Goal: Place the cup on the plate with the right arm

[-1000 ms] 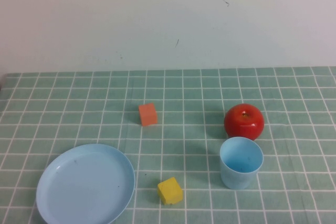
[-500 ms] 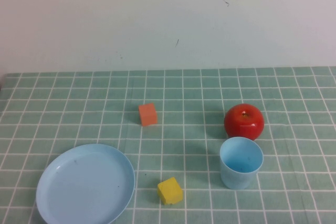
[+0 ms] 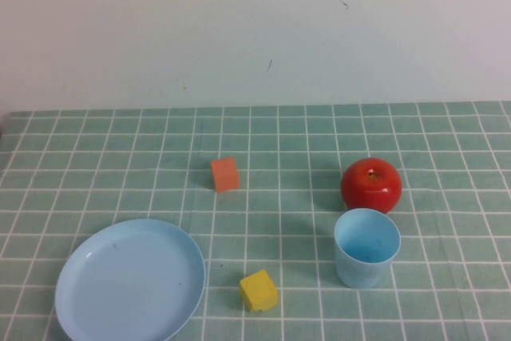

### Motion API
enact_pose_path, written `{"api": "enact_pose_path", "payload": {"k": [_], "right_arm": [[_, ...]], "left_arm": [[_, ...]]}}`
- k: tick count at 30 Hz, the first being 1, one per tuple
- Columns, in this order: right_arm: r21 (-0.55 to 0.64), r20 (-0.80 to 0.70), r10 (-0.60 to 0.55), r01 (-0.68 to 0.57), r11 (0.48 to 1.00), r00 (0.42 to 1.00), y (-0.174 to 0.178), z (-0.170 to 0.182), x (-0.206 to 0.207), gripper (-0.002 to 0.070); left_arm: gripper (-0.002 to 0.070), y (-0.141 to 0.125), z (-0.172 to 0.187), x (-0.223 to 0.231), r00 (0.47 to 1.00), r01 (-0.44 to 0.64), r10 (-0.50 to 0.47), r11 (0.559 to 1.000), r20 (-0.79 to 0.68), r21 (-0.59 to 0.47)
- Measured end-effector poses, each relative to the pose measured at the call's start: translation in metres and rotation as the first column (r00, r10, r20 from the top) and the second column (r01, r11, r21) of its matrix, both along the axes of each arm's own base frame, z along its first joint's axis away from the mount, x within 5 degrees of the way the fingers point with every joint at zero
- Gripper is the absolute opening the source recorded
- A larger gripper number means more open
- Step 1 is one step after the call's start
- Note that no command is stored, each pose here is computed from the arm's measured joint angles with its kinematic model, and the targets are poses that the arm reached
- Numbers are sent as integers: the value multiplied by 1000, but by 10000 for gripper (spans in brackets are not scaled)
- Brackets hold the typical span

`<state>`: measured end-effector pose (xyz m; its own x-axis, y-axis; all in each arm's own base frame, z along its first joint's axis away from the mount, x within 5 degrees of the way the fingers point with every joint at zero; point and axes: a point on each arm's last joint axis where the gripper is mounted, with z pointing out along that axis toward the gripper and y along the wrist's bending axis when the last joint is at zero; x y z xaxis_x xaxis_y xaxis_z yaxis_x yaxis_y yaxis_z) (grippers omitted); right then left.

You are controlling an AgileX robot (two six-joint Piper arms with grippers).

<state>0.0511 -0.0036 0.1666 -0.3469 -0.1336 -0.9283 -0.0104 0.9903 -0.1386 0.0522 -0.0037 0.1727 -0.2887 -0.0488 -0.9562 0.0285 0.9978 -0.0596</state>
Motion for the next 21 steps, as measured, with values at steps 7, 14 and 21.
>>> {"api": "enact_pose_path", "payload": {"k": [7, 14, 21], "right_arm": [[-91, -1, -7, 7, 996, 1000, -3, 0, 0, -3], [-98, -1, -7, 7, 995, 1000, -4, 0, 0, -3], [-99, -1, -7, 7, 995, 1000, -4, 0, 0, -3]], "left_arm": [[-3, 0, 0, 0, 1000, 1, -1, 1000, 0, 4], [-3, 0, 0, 0, 1000, 1, -1, 1000, 0, 4], [-3, 0, 0, 0, 1000, 1, -1, 1000, 0, 4]]}}
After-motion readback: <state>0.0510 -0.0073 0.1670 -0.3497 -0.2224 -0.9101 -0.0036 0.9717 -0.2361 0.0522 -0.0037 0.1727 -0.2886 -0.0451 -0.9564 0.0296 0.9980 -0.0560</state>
